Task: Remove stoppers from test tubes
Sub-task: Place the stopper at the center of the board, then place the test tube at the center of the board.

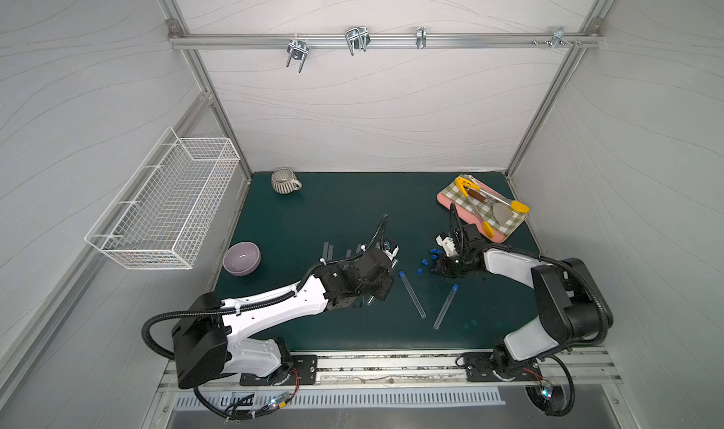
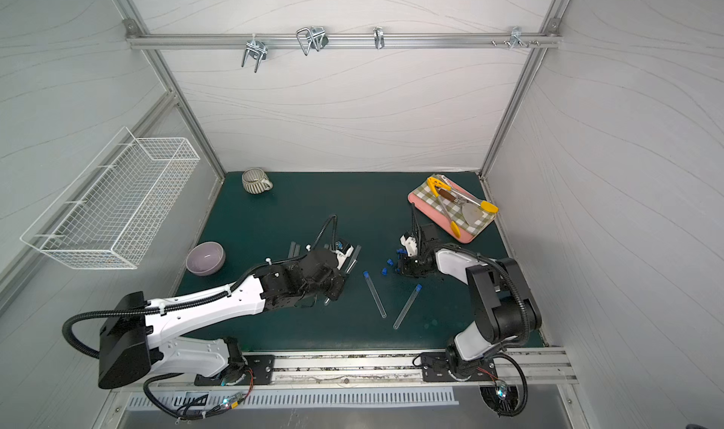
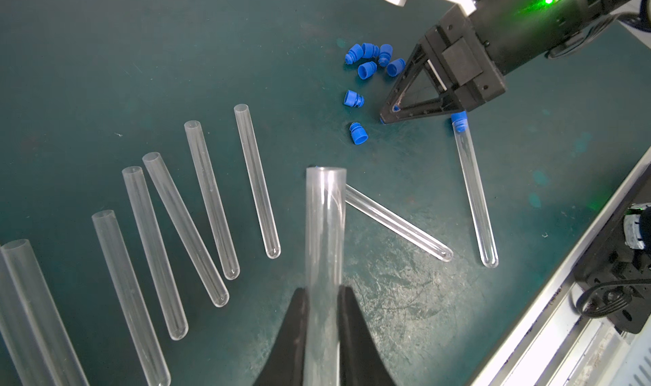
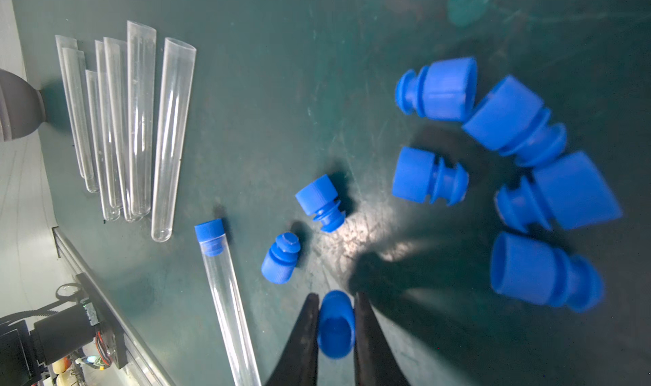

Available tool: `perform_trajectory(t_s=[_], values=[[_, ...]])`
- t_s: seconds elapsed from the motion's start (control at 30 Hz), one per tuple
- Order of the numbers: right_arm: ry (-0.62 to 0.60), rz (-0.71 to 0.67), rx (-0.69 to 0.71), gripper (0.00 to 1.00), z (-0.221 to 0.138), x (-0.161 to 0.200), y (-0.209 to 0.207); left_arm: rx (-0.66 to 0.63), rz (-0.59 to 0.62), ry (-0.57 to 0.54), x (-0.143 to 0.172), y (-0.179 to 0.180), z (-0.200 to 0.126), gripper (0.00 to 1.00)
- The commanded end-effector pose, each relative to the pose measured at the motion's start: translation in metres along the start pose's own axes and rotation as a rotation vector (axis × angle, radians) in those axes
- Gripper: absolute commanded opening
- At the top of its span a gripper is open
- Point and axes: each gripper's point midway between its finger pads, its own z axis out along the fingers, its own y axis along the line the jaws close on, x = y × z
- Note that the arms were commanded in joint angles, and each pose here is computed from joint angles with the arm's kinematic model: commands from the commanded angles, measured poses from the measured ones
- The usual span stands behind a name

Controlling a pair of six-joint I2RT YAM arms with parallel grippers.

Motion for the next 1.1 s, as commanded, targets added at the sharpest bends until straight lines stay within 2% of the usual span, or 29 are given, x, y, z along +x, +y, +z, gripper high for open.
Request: perform_trajectory(t_s=[0.0,0.13,0.27,0.37,0.63,0.83,1.07], values=[[-0.003,0.000,0.001,0.20,-0.001,-0.005,0.000,0.019,-0.016,-0.043,-0.016,-0.005,0.001,0.00],[-0.008,-0.001,0.000,0.24,-0.002,-0.005,0.001,0.011,-0.020,-0.034,-0.017,-0.005,0.004,0.00],[-0.017,-0.007,-0.003,0.33,-0.004,-0.005,0.002,0.007,-0.026,-0.028,-0.018,-0.005,0.005,0.00],[-0.028,-0.017,-0.012,0.34,-0.007,-0.005,0.005,0.001,-0.032,-0.016,-0.017,-0.005,0.007,0.00],[-0.089,-0.063,-0.041,0.48,-0.035,-0.008,0.027,-0.047,-0.059,0.032,-0.015,0.000,0.018,0.00],[-0.138,-0.110,-0.077,0.52,-0.064,-0.008,0.048,-0.078,-0.097,0.058,-0.013,0.011,0.028,0.00],[-0.167,-0.124,-0.131,0.56,-0.076,0.001,0.064,-0.086,-0.121,0.076,-0.016,0.021,0.041,0.00]])
